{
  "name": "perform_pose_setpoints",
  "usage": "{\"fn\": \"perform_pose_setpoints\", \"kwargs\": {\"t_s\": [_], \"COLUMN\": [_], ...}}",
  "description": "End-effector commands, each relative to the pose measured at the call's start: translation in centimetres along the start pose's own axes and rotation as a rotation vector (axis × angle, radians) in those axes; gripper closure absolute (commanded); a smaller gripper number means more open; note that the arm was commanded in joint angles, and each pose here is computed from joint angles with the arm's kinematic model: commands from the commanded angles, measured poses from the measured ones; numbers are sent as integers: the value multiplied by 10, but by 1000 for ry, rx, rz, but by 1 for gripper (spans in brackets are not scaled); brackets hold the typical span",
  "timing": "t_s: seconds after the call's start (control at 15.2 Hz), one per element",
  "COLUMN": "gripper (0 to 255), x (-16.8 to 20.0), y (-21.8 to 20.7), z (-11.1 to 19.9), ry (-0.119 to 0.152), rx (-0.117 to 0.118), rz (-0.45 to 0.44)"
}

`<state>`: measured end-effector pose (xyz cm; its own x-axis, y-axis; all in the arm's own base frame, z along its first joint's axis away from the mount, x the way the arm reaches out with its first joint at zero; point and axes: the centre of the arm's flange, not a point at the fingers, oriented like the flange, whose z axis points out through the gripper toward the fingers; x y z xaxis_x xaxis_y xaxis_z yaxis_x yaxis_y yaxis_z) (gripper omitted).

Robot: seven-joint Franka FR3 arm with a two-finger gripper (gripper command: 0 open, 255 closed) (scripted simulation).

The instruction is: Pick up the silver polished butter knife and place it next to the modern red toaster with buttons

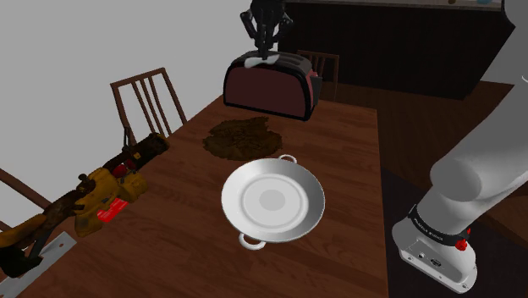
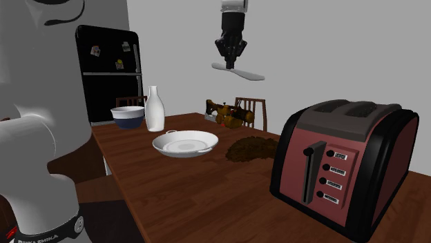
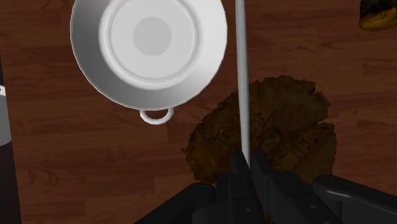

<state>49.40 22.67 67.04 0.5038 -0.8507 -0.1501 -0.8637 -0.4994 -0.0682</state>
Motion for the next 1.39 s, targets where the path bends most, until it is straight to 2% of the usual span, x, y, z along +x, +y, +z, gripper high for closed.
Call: {"fn": "perform_pose_setpoints", "kwargs": {"t_s": [0.0,1.32], "gripper": [255,255], "x": [27,253], "y": [15,144], "z": [-3,-46], "ry": [-2,-2], "rx": [1,1], "rz": [-1,-1]}}
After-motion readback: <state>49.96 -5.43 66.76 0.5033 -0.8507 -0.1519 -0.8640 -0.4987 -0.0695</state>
